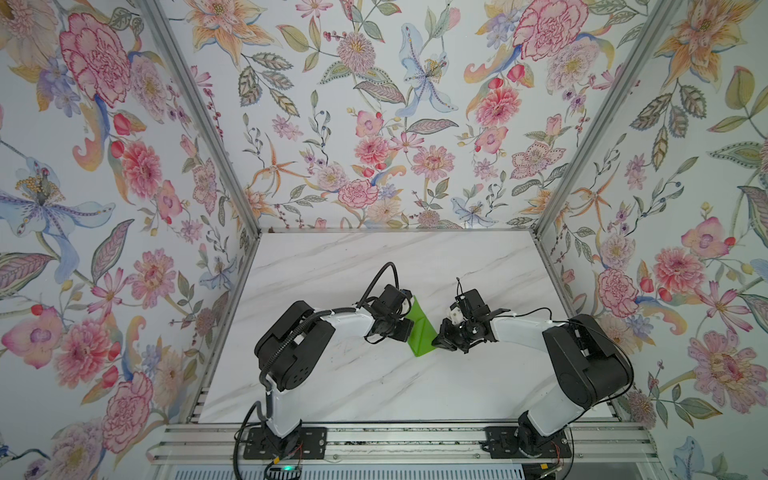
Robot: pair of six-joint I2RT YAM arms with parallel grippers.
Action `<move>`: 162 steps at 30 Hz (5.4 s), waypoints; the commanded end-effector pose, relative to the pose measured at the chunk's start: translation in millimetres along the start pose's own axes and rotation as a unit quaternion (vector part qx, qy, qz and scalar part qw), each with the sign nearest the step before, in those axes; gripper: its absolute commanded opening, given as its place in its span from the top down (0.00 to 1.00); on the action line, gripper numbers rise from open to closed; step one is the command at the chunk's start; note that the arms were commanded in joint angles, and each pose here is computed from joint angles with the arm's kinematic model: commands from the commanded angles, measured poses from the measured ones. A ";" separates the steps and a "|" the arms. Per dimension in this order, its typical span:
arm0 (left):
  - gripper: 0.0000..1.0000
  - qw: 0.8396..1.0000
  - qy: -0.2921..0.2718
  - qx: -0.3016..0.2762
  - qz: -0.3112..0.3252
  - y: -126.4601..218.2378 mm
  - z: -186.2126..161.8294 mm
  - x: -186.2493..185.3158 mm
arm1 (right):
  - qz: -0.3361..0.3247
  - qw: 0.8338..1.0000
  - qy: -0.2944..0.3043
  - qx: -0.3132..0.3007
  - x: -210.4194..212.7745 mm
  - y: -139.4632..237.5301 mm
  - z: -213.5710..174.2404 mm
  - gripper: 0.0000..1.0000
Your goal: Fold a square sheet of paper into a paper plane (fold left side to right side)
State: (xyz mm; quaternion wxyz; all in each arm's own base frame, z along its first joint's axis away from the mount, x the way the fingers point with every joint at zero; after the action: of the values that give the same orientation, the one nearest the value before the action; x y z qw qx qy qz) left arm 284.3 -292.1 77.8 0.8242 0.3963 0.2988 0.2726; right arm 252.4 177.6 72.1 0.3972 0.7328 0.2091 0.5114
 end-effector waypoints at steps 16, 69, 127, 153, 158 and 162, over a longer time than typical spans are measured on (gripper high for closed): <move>1.00 1.000 0.004 0.031 -0.003 -8.5 -9.8 8.8 | -0.026 0.999 0.004 -0.023 0.8 10.4 -1.0 0.81; 1.00 1.000 0.011 0.011 -0.008 -1.5 -5.9 5.9 | 0.090 0.994 -0.063 -0.019 -7.7 -36.7 -1.1 0.76; 0.87 1.000 0.017 0.016 -0.021 -1.6 3.3 -13.4 | 0.063 0.995 -0.075 -0.012 -20.6 -42.2 -2.2 0.89; 0.98 0.996 0.036 0.085 0.000 -19.6 -29.4 -0.1 | 0.100 0.994 -0.009 -0.052 43.6 18.8 3.7 0.82; 1.00 0.995 0.036 0.094 0.001 -21.4 -32.7 1.0 | 0.104 0.994 0.006 -0.012 60.8 -0.6 1.5 0.90; 1.00 0.994 0.037 0.101 0.004 -22.4 -36.1 2.2 | 0.092 0.996 0.001 0.000 62.1 -15.8 5.5 0.93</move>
State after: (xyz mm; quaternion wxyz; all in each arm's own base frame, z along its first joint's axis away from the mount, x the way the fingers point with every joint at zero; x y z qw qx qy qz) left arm 279.7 -302.3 76.1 0.8160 0.4016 0.3260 0.2582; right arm 283.6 225.4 104.3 0.3518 0.7409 0.1224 0.5589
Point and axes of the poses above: each gripper's point midway between its finger pads, its own y axis back along the fingers, its own x axis along the line the jaws close on, z = x × y, the point moved 7 cm from there along y, back along the fingers, and after that the axes turned 12 degrees about -y, right-handed, at the moved point
